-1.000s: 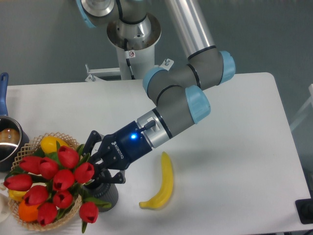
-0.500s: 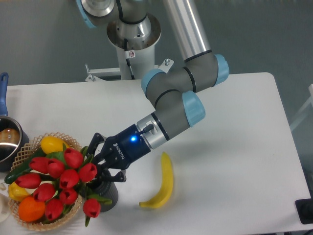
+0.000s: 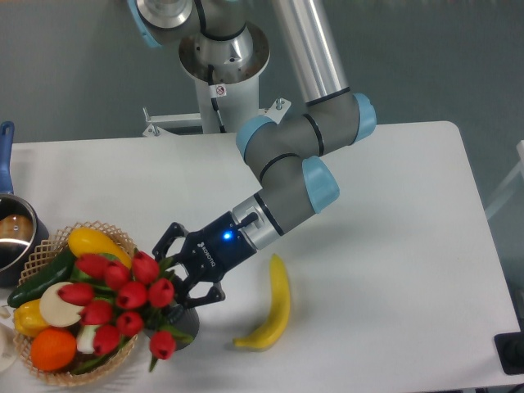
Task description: Insert the flowers into the vase
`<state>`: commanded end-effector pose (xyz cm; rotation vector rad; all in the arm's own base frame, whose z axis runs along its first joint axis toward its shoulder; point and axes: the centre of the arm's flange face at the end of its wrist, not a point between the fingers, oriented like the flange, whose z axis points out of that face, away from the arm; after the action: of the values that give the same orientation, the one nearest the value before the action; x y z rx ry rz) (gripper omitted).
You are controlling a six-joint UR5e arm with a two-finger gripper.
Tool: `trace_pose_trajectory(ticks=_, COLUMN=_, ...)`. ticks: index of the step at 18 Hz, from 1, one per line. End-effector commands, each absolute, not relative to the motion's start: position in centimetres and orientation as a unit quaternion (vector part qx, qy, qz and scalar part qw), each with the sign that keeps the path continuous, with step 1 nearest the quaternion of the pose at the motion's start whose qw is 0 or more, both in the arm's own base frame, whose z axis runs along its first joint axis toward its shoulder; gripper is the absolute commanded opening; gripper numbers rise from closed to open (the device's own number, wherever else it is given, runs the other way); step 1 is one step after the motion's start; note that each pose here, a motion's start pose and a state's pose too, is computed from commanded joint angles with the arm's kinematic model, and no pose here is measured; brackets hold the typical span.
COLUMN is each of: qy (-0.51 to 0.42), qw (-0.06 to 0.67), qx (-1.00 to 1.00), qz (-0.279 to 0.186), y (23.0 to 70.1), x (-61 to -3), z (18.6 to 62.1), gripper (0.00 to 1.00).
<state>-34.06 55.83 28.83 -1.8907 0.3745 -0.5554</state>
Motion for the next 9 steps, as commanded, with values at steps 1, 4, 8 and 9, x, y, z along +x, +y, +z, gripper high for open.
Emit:
trace_pose_trajectory(ticks=1, qy=0.152, qw=0.538, qx=-0.796, qz=-0.232, y=55.3, x=-34.5, z=28.7, gripper=0.93)
trace_pose_trajectory(ticks=4, qy=0.137, qw=0.543, qx=-0.798, qz=-0.22, y=53.0, x=-35.4, z=29.7, gripper=1.0)
trace_pose_trajectory(ticks=8, qy=0.112, qw=0.55, qx=-0.803, qz=-0.202, y=49.3, x=-36.6, z=30.7, gripper=1.0)
trace_pose_trajectory(ticks=9, qy=0.105, qw=0.552, qx=-0.804, qz=-0.196, y=48.3, x=-37.0, z=31.1, gripper=1.0)
